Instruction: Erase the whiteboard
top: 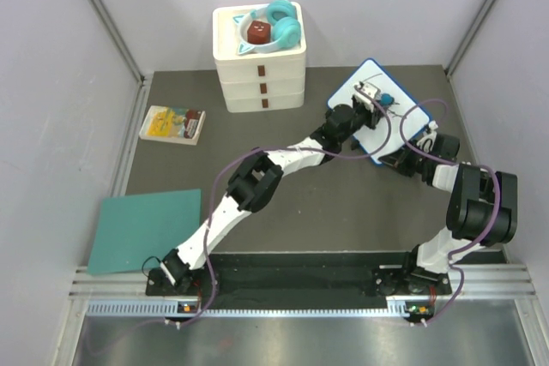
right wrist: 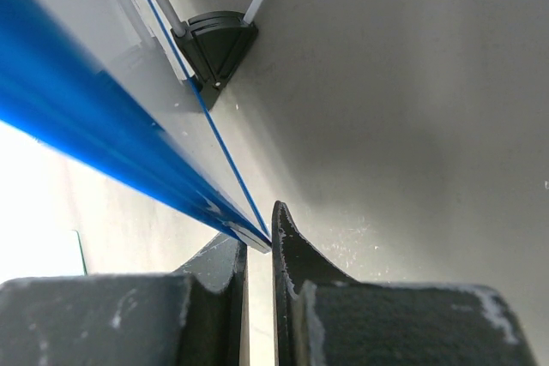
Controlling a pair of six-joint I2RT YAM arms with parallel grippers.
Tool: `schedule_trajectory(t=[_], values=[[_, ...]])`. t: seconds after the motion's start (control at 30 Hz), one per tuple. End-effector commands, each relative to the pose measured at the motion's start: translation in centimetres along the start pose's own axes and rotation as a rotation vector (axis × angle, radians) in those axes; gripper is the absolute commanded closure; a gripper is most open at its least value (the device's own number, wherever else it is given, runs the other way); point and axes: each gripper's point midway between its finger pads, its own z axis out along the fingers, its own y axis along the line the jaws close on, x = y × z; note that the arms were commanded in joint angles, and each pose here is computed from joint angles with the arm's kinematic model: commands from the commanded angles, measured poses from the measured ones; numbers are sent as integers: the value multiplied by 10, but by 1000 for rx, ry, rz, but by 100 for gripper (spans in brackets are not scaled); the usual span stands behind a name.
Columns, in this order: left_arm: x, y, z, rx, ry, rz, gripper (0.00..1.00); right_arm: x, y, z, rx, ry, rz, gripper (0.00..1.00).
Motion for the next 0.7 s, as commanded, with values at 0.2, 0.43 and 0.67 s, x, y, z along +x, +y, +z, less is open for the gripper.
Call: schedule_trajectory(t=[0.2,0.43,0.67], values=[[-6,-72,12,157,-150,-49,100,61,-21,-4,84,206,71,100],[-22,-91,15,176,-256,-111,100,61,-22,-4,88,204,72,100],[-14,-36,17,-71,-285,-56,100,61,-23,-4,90,205,71,100]])
